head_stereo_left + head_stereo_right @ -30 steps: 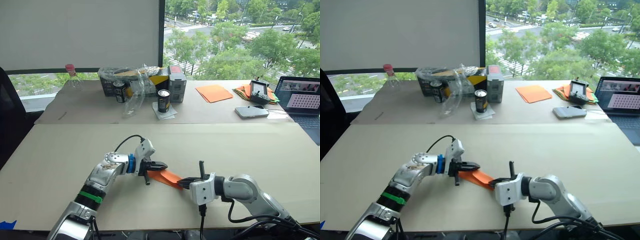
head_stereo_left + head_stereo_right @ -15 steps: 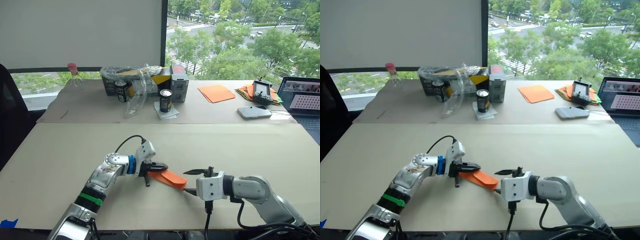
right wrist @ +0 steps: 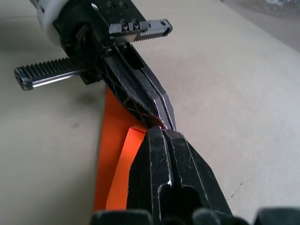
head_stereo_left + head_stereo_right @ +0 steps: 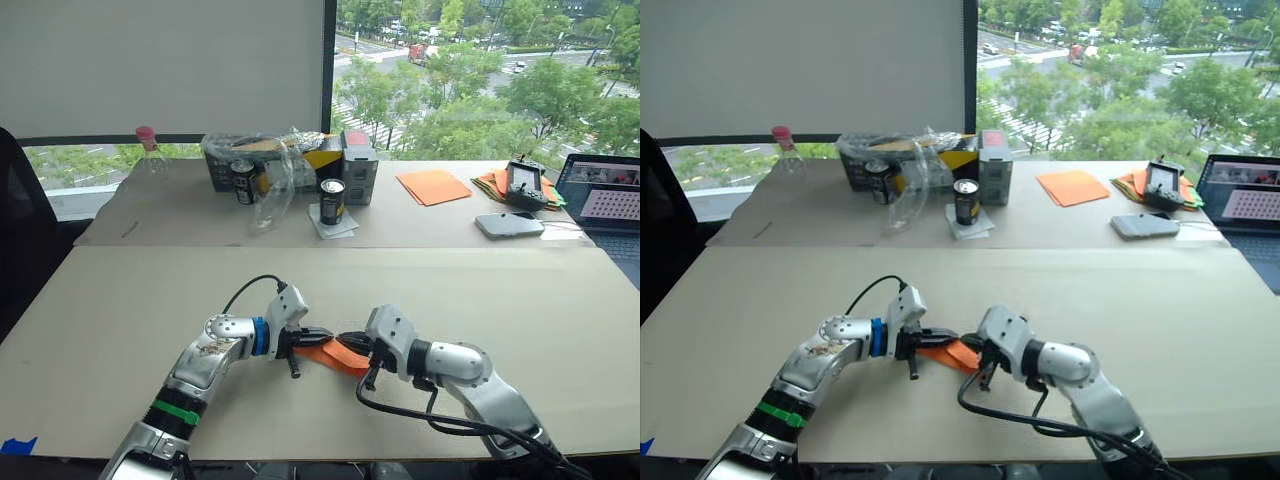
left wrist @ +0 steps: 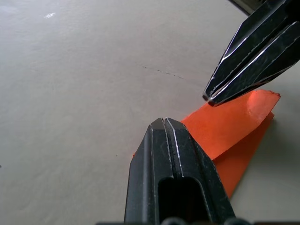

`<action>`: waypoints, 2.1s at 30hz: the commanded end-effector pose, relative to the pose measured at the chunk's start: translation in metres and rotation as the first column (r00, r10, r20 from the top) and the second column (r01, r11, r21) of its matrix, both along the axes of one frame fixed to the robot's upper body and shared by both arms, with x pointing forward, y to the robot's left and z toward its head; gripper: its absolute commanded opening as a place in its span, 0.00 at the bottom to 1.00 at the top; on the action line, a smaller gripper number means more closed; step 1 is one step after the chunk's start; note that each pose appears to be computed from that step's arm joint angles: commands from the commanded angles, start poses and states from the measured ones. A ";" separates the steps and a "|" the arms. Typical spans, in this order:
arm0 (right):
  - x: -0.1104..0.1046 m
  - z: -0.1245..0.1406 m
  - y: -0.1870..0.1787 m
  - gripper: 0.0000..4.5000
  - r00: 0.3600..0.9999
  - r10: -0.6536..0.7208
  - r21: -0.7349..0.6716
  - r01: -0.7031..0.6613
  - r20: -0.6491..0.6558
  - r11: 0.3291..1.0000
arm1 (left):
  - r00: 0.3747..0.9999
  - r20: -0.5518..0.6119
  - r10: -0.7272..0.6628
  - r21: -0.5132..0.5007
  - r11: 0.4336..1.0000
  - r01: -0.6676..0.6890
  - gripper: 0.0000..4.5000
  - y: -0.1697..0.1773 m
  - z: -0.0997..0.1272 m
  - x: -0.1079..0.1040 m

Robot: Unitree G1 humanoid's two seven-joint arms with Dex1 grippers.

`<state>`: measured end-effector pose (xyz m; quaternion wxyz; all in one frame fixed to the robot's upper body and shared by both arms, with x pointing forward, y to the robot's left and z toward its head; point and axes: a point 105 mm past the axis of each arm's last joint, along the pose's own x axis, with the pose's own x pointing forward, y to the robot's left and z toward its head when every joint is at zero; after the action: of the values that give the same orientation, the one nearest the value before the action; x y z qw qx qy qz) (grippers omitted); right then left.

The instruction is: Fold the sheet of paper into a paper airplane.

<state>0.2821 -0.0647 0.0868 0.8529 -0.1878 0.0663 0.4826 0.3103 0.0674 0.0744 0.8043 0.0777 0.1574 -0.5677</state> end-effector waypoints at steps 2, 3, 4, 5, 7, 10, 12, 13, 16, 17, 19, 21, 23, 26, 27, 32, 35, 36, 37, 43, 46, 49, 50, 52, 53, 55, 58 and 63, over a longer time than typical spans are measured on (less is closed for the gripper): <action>0.008 -0.009 0.002 0.01 1.000 -0.026 0.015 0.026 0.003 1.000 | 0.995 -0.093 0.038 0.040 0.999 -0.034 0.00 0.006 -0.020 -0.005; 0.008 -0.014 0.000 0.01 1.000 -0.029 0.001 0.029 -0.003 1.000 | 0.995 -0.093 0.036 0.045 0.998 -0.032 0.00 0.006 -0.020 -0.006; 0.007 -0.016 -0.001 0.01 0.999 -0.029 -0.002 0.028 -0.015 1.000 | 0.995 -0.095 0.037 0.043 0.999 -0.033 0.00 0.006 -0.020 -0.006; 0.006 -0.019 -0.002 0.01 0.999 -0.028 -0.008 0.027 -0.026 1.000 | 0.994 -0.098 0.039 0.039 0.999 -0.035 0.00 0.006 -0.020 -0.005; 0.005 -0.026 -0.007 0.01 0.997 -0.050 -0.023 0.049 -0.062 0.999 | 0.994 -0.098 0.039 0.038 0.999 -0.035 0.00 0.005 -0.020 -0.005; 0.000 -0.036 -0.019 0.01 0.992 -0.076 -0.053 0.071 -0.102 0.996 | 0.994 -0.099 0.038 0.036 0.999 -0.034 0.00 0.004 -0.021 -0.006; -0.007 -0.039 -0.029 0.01 0.990 -0.085 -0.067 0.077 -0.116 0.995 | 0.994 -0.101 0.032 0.034 0.999 -0.029 0.00 0.003 -0.021 -0.007; -0.011 -0.041 -0.033 0.01 0.988 -0.092 -0.069 0.084 -0.123 0.994 | 0.994 -0.102 0.029 0.034 0.999 -0.026 0.00 0.002 -0.021 -0.007; -0.019 -0.044 -0.044 0.01 0.982 -0.116 -0.078 0.105 -0.149 0.991 | 0.994 -0.103 0.026 0.034 0.999 -0.022 0.00 0.002 -0.022 -0.008; -0.022 -0.046 -0.049 0.01 0.979 -0.129 -0.080 0.117 -0.160 0.990 | 0.994 -0.103 0.024 0.032 0.999 -0.021 0.00 0.001 -0.022 -0.008; -0.029 -0.050 -0.060 0.01 0.971 -0.159 -0.093 0.144 -0.180 0.985 | 0.994 -0.105 0.021 0.019 1.000 -0.019 0.00 0.000 -0.021 -0.007; -0.033 -0.052 -0.067 0.01 0.966 -0.177 -0.101 0.160 -0.190 0.982 | 0.994 -0.103 0.019 0.011 1.000 -0.018 0.00 -0.001 -0.019 -0.007; -0.034 -0.053 -0.074 0.01 0.955 -0.211 -0.083 0.198 -0.210 0.977 | 0.995 -0.104 0.012 0.006 1.000 -0.012 0.00 -0.002 -0.019 -0.007; -0.038 -0.049 -0.081 0.01 0.949 -0.235 -0.072 0.225 -0.210 0.972 | 0.995 -0.103 0.002 0.000 1.000 -0.001 0.00 -0.004 -0.017 -0.008; -0.038 -0.046 -0.081 0.01 0.951 -0.235 -0.064 0.227 -0.203 0.972 | 0.995 -0.102 0.000 0.000 1.000 0.000 0.00 -0.004 -0.017 -0.008; -0.030 -0.001 -0.067 0.01 0.983 -0.160 0.045 0.164 -0.086 0.985 | 0.995 -0.101 -0.009 0.001 1.000 0.009 0.00 -0.005 -0.017 -0.009; -0.021 0.020 -0.055 0.01 0.994 -0.113 0.033 0.113 -0.005 0.993 | 0.995 -0.098 -0.012 0.002 1.000 0.012 0.00 -0.005 -0.017 -0.009; -0.016 0.027 -0.048 0.01 0.995 -0.102 0.043 0.101 0.014 0.994 | 0.995 -0.098 -0.008 0.002 1.000 0.008 0.00 -0.004 -0.017 -0.009; -0.013 0.031 -0.042 0.01 0.996 -0.085 0.039 0.083 0.031 0.996 | 0.995 -0.097 0.000 0.004 1.000 0.001 0.00 -0.002 -0.017 -0.009; -0.011 0.012 -0.018 0.01 0.999 -0.012 0.006 0.012 -0.034 1.000 | 0.996 -0.085 0.022 0.011 1.000 -0.022 0.00 0.004 -0.015 -0.004; -0.018 -0.009 -0.017 0.01 0.994 -0.003 -0.024 0.000 -0.109 1.000 | 0.997 -0.073 0.037 0.016 0.999 -0.036 0.00 0.004 -0.015 -0.002; -0.022 -0.018 -0.020 0.01 0.991 -0.007 -0.032 0.003 -0.135 0.999 | 0.996 -0.070 0.054 0.027 0.998 -0.052 0.00 0.007 -0.016 -0.001; -0.025 -0.022 -0.023 0.01 0.988 -0.012 -0.036 0.007 -0.157 0.999 | 0.996 -0.073 0.060 0.032 0.998 -0.058 0.00 0.011 -0.017 -0.001; -0.031 -0.030 -0.030 0.01 0.983 -0.013 -0.063 0.002 -0.184 0.998 | 0.995 -0.077 0.067 0.041 0.997 -0.064 0.00 0.019 -0.018 -0.002; -0.033 -0.033 -0.033 0.01 0.981 -0.012 -0.077 -0.003 -0.196 0.997 | 0.995 -0.078 0.068 0.044 0.997 -0.065 0.00 0.022 -0.019 -0.003; -0.037 -0.040 -0.039 0.01 0.978 -0.002 -0.128 -0.025 -0.207 0.991 | 0.994 -0.077 0.074 0.051 0.996 -0.070 0.00 0.029 -0.018 -0.003; -0.036 -0.047 -0.052 0.01 0.976 -0.004 -0.191 -0.038 -0.216 0.981 | 0.982 -0.052 0.183 0.085 0.980 -0.178 0.00 0.059 -0.016 0.014; -0.033 -0.046 -0.051 0.01 0.977 0.009 -0.188 -0.050 -0.215 0.981 | 0.966 -0.032 0.258 0.083 0.964 -0.254 0.00 0.086 -0.008 0.025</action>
<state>0.2529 -0.1031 0.0656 0.8178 -0.2128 0.1440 0.5149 0.3303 0.1347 0.0716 0.8495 0.0713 0.1902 -0.4869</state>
